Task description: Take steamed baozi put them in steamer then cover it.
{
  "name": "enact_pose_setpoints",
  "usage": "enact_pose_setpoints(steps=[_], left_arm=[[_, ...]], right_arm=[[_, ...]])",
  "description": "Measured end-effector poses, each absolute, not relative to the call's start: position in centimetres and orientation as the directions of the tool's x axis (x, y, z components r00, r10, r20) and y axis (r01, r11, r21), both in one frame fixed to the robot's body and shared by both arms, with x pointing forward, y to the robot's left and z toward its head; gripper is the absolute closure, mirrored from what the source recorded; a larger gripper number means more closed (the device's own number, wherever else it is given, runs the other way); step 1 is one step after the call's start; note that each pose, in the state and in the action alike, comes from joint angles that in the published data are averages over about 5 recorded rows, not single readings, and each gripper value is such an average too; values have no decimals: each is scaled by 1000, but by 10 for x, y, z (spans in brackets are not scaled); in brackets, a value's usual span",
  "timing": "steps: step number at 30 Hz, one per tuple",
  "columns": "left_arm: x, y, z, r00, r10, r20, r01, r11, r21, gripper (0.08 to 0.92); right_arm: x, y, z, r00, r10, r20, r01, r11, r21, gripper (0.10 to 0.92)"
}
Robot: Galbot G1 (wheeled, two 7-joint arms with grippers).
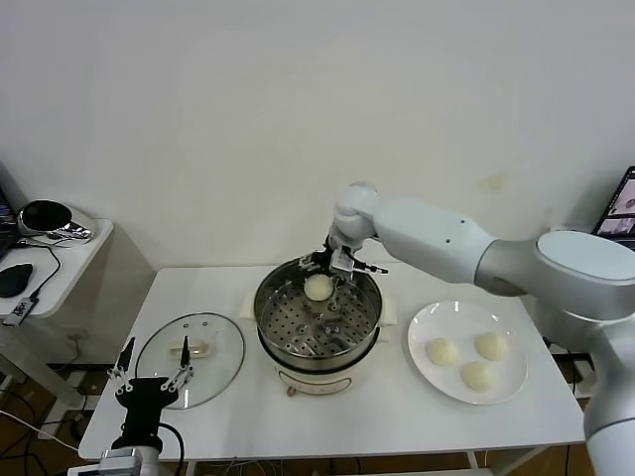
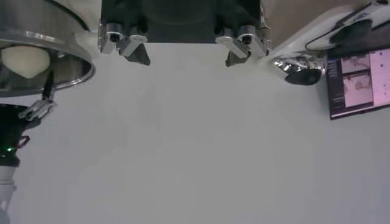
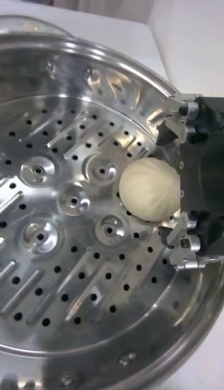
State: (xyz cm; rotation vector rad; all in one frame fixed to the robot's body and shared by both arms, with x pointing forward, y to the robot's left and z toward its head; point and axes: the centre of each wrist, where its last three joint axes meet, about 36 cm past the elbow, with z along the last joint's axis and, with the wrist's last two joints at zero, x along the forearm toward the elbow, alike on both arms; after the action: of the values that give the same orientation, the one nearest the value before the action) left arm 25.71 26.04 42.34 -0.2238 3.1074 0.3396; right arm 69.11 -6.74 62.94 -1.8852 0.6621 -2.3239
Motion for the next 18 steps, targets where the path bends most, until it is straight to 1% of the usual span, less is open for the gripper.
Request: enact_pose_setpoints(steps=[4,9,13,18], left_arm=[[257,259,426,-991,-133,-26,-136,967,215,177],[257,256,429,-993,-118,-23,-120,969,215,177],[256,253,431,-994,-108,-18,-109,971,214,177],[254,251,432,-995,-99,-12,-99,971,218,177]], right_arm=[[668,-81,661,-248,-329,911,-325,-858,-398,199],[638,-117,692,-275,-288,917,-490,-779,-392,200],[616,-159,699,-292,-252,923,-617,-688,-383,200],[596,-219,691,-307,-222,925,-744,-550,-379,200]])
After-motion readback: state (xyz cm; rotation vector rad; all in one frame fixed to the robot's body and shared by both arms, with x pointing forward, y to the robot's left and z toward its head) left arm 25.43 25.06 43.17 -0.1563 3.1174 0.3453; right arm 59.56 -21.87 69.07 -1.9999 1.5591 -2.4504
